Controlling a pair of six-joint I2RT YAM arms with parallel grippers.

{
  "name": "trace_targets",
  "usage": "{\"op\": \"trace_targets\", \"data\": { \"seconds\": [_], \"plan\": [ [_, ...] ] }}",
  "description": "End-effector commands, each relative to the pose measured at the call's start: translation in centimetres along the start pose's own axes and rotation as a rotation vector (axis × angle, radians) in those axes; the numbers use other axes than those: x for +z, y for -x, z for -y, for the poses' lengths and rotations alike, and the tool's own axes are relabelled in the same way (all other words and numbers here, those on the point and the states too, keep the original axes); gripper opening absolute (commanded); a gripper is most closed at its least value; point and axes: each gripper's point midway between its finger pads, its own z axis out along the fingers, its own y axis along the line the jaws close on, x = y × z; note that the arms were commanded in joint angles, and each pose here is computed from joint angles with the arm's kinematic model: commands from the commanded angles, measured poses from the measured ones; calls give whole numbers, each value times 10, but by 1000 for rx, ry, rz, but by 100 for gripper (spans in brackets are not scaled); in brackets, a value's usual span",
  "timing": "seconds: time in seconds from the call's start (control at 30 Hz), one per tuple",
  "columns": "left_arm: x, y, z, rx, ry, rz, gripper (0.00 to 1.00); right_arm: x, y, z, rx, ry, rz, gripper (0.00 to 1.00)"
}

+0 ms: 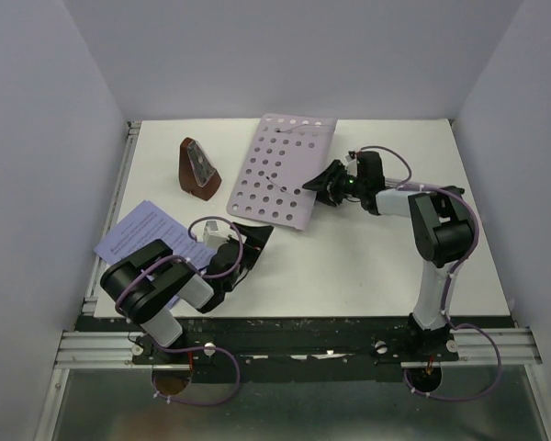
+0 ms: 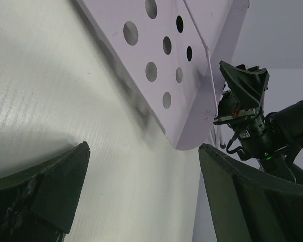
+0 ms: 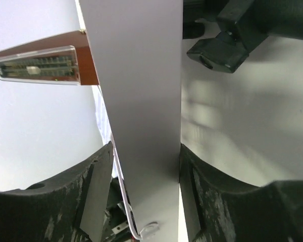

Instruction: Set up the instrument practice props

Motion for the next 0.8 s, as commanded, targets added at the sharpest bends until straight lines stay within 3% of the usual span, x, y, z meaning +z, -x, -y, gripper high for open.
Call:
{"op": "trace_targets", "data": {
  "seconds": [0.0, 0.43, 0.77],
  "plan": [
    [7, 3, 17, -77, -49, 20, 99, 1, 0, -15, 0, 80, 4, 56],
    [24, 18, 36, -115, -106, 19, 99, -16, -5, -41, 34, 155, -3, 40],
    [38, 26, 34, -106, -130, -19, 97, -28, -8, -51, 50, 192, -52, 40]
  ]
}}
